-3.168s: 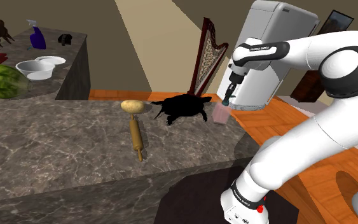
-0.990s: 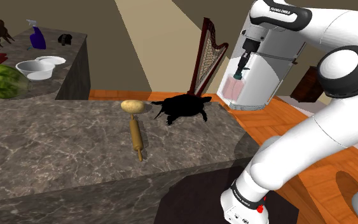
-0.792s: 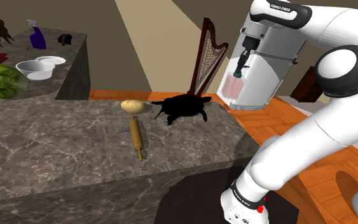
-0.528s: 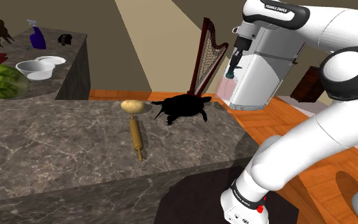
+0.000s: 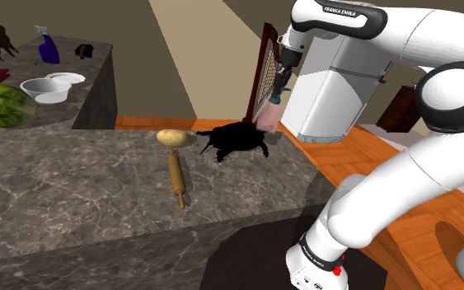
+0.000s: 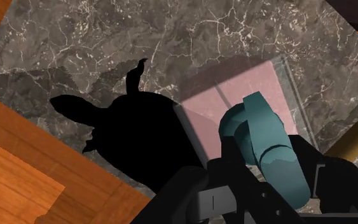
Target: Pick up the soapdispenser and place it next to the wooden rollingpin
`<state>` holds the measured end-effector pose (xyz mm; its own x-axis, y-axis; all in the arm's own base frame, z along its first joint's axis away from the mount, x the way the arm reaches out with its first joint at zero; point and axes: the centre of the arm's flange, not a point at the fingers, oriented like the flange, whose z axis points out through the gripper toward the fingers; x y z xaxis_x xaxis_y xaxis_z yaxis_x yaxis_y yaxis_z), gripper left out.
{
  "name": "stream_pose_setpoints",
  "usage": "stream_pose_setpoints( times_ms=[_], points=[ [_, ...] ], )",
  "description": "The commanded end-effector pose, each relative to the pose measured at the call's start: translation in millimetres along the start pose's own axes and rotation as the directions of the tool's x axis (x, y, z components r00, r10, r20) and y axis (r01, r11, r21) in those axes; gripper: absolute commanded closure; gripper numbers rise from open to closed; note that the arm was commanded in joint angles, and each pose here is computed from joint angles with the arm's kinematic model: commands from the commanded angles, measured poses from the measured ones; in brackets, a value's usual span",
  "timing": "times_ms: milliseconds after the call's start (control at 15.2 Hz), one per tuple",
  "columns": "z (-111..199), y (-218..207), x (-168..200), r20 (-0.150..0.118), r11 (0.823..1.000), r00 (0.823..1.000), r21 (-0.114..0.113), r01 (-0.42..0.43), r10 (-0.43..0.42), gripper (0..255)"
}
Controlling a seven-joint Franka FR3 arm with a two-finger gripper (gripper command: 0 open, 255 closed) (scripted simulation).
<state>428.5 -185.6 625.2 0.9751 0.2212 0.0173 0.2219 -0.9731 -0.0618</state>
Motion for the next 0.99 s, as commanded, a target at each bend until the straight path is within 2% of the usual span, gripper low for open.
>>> stream_pose_setpoints(
  times_ms=[0, 924],
  points=[
    [8.3, -17.4, 16.6, -0.001, 1.000, 1.000, 0.000, -0.002, 0.002, 255],
    [56.7, -147.5, 138.7, -0.001, 1.000, 1.000, 0.000, -0.002, 0.002, 255]
  ],
)
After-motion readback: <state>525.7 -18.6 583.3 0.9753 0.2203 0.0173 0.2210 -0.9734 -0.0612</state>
